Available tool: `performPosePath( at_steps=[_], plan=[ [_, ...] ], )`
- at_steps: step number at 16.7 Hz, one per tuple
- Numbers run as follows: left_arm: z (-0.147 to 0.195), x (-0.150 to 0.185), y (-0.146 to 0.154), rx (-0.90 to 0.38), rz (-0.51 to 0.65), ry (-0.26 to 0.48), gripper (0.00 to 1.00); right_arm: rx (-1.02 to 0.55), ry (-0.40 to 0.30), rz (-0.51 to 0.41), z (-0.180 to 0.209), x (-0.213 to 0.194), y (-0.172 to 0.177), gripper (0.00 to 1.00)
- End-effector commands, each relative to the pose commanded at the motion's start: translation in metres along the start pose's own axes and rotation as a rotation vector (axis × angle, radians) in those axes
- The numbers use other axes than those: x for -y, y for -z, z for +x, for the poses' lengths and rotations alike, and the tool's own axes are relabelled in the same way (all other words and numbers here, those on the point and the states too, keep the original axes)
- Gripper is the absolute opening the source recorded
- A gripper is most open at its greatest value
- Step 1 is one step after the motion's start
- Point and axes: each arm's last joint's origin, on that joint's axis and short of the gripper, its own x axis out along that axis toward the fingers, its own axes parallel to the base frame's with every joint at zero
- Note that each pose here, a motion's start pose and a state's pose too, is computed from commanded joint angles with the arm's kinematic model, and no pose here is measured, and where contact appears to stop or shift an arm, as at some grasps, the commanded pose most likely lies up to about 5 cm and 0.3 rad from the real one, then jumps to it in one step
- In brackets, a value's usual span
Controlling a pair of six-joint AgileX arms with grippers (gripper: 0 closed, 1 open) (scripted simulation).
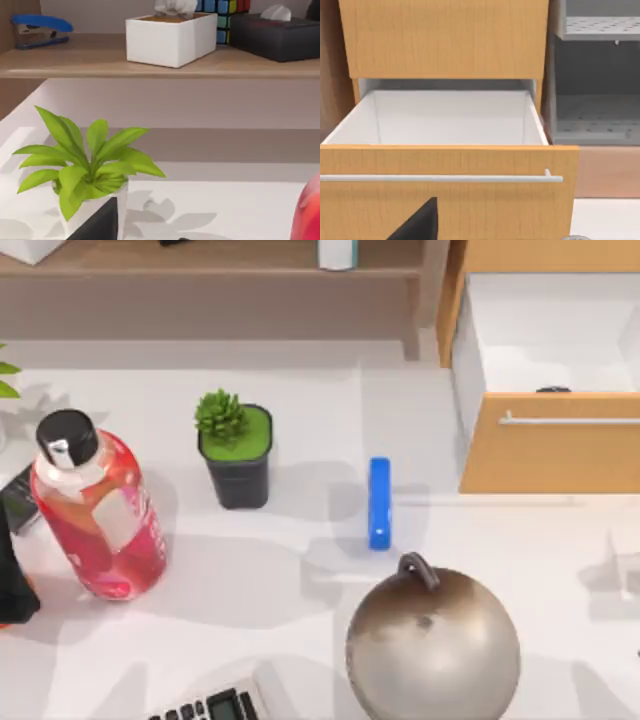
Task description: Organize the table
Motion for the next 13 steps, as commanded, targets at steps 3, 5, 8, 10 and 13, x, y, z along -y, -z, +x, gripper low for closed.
performPosePath(
  at_steps=[3, 5, 8, 10, 13],
  plan=[
    [0.0, 0.0, 0.0, 0.0, 0.0, 0.0, 1.0, -0.007, -0.003, 0.0, 0.0, 0.0, -0.002, 1.0],
    [0.0, 0.0, 0.0, 0.0, 0.0, 0.0, 1.0, -0.043, -0.014, 0.001, 0.001, -0.001, -0.011, 1.0],
    [0.0, 0.0, 0.0, 0.0, 0.0, 0.0, 1.0, -0.14, -0.034, -0.001, 0.006, -0.003, -0.041, 1.0],
    [0.0, 0.0, 0.0, 0.0, 0.0, 0.0, 1.0, -0.234, -0.048, -0.005, 0.016, -0.005, -0.068, 1.0],
    [0.0, 0.0, 0.0, 0.0, 0.0, 0.0, 1.0, -0.41, -0.066, -0.017, 0.051, -0.01, -0.112, 1.0]
  ],
)
